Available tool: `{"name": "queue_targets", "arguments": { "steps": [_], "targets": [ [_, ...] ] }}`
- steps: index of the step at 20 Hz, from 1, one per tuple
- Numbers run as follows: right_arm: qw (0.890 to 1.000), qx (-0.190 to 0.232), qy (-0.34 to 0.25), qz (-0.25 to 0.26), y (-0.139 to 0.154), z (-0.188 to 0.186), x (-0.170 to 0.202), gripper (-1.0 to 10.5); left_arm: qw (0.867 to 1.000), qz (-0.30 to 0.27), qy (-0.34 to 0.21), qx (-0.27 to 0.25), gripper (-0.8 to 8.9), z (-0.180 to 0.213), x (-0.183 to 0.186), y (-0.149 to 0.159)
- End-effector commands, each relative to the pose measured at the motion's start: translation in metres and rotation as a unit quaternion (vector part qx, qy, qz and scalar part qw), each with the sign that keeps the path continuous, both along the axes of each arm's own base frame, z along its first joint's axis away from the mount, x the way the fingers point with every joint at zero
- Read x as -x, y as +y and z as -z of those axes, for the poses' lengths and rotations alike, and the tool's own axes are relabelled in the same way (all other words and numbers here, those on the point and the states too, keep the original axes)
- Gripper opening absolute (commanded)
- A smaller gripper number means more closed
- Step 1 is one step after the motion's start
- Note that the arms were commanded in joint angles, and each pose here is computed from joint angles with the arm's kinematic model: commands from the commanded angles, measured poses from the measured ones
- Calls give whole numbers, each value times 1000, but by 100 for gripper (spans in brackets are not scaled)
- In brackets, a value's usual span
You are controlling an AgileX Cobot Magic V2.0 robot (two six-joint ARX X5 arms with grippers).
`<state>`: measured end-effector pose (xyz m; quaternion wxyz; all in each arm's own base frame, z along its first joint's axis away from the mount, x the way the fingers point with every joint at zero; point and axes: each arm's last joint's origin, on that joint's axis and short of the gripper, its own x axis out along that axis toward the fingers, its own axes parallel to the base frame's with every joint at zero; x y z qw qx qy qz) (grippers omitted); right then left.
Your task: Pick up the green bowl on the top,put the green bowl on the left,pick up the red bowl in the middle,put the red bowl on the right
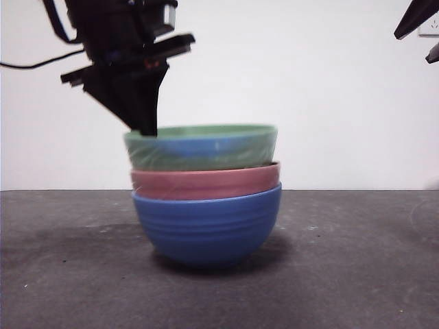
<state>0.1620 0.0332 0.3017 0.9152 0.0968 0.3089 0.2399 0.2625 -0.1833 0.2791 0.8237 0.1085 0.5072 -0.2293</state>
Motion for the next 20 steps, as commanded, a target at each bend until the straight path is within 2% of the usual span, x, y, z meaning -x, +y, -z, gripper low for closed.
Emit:
{"name": "queue_targets", "arguments": {
  "steps": [1,6,9,12,16,20],
  "targets": [
    [1000,-2,-1,2,0,-1,0,252,1000,2,-12,5,-9,-16,-3,-1],
    [1000,-2,-1,1,0,-1,0,252,999,15,-43,-3,-9,-66,0,5],
    [1000,0,-2,1,0,-1,0,252,995,-31,-87,-39,-9,-98,14,28],
    [1000,0,-2,1,0,-1,0,252,991,-80,-95,-50,-9,-116,31,66],
    [1000,1,-2,2,0,-1,0,252,983,-155,-82,-59,-9,-101,48,114],
    [1000,-1,-11,3,0,-2,-2,251,982,-184,-33,-38,-9,-52,50,138]
  ]
}}
